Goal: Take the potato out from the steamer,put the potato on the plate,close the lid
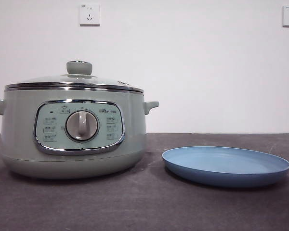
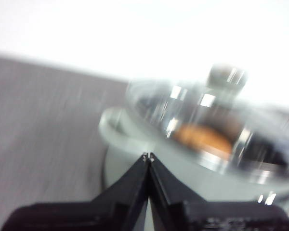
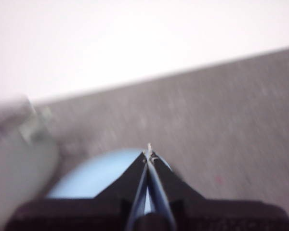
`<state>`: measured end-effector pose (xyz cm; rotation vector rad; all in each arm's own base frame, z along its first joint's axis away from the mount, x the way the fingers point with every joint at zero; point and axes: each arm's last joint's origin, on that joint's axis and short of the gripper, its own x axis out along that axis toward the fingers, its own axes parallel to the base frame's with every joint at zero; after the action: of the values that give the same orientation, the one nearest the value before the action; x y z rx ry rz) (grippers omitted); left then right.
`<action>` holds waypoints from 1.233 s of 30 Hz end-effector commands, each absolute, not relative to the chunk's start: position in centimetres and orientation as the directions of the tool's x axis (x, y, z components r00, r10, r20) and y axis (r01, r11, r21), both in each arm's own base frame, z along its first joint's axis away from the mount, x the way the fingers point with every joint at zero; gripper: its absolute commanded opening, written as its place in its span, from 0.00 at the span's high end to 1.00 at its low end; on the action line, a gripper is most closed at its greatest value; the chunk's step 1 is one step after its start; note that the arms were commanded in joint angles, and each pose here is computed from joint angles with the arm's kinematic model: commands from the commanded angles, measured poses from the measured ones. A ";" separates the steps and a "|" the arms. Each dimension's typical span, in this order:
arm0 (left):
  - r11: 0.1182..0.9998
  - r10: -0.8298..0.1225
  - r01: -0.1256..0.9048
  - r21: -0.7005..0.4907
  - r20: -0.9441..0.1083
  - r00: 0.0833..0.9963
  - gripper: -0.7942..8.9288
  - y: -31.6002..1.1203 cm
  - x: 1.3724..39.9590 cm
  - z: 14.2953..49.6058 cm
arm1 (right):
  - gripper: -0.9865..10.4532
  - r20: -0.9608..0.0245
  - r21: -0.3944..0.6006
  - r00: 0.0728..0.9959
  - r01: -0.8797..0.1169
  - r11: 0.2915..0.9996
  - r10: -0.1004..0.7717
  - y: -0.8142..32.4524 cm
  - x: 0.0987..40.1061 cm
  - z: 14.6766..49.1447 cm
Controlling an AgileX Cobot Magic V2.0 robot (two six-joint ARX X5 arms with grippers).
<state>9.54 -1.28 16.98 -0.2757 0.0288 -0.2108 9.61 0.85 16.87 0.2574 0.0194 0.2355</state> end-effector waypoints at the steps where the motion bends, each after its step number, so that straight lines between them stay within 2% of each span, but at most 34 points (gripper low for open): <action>1: 0.906 -0.214 0.264 -0.330 0.180 0.960 0.92 -1.3 9.4 18.6 | 0.92 0.147 0.386 0.961 -0.274 0.881 0.235 0.9 9.5 18.3; 3: 0.879 -0.212 0.321 -0.353 0.315 0.925 0.92 -1.2 9.0 20.0 | 0.92 0.245 0.408 0.941 -0.318 0.856 0.233 0.8 9.1 19.9; 6: 0.852 -0.195 0.365 -0.376 0.419 0.887 0.92 -1.1 8.4 22.0 | 0.92 0.336 0.397 0.913 -0.359 0.845 0.230 0.8 8.3 22.7; 10: 0.853 -0.189 0.373 -0.366 0.449 0.873 0.92 -1.0 7.2 25.2 | 0.92 0.406 0.368 0.885 -0.389 0.845 0.230 0.8 7.2 27.0; 14: 0.874 -0.190 0.361 -0.326 0.454 0.870 0.92 -0.9 6.2 28.9 | 0.92 0.422 0.333 0.875 -0.391 0.858 0.235 0.8 6.7 31.9; 16: 0.893 -0.194 0.348 -0.285 0.452 0.870 0.92 -0.9 5.9 31.1 | 0.92 0.410 0.294 0.872 -0.403 0.867 0.267 0.9 6.7 34.6; 19: 0.922 -0.201 0.319 -0.220 0.433 0.879 0.92 -0.9 5.6 34.3 | 0.92 0.373 0.211 0.854 -0.459 0.863 0.363 1.2 7.2 38.4; 24: 0.944 -0.254 0.309 -0.111 0.352 0.901 0.92 -1.1 6.2 39.4 | 0.92 0.273 0.088 0.809 -0.559 0.824 0.520 1.7 9.1 43.9; 28: 0.943 -0.305 0.327 -0.060 0.238 0.922 0.92 -1.3 7.5 42.9 | 0.92 0.174 0.059 0.754 -0.649 0.758 0.633 2.1 11.1 47.1; 32: 0.923 -0.379 0.383 -0.042 0.075 0.922 0.92 -1.8 9.6 45.6 | 0.92 0.059 0.062 0.711 -0.703 0.708 0.701 2.5 13.4 49.1; 37: 0.887 -0.461 0.456 -0.073 -0.190 0.867 0.92 -2.4 13.1 47.2 | 0.92 -0.121 0.076 0.675 -0.724 0.685 0.728 3.4 16.4 49.8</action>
<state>12.20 -2.26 47.34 -0.0605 0.1405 -0.4645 16.19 3.24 49.77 0.0854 0.1401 0.8044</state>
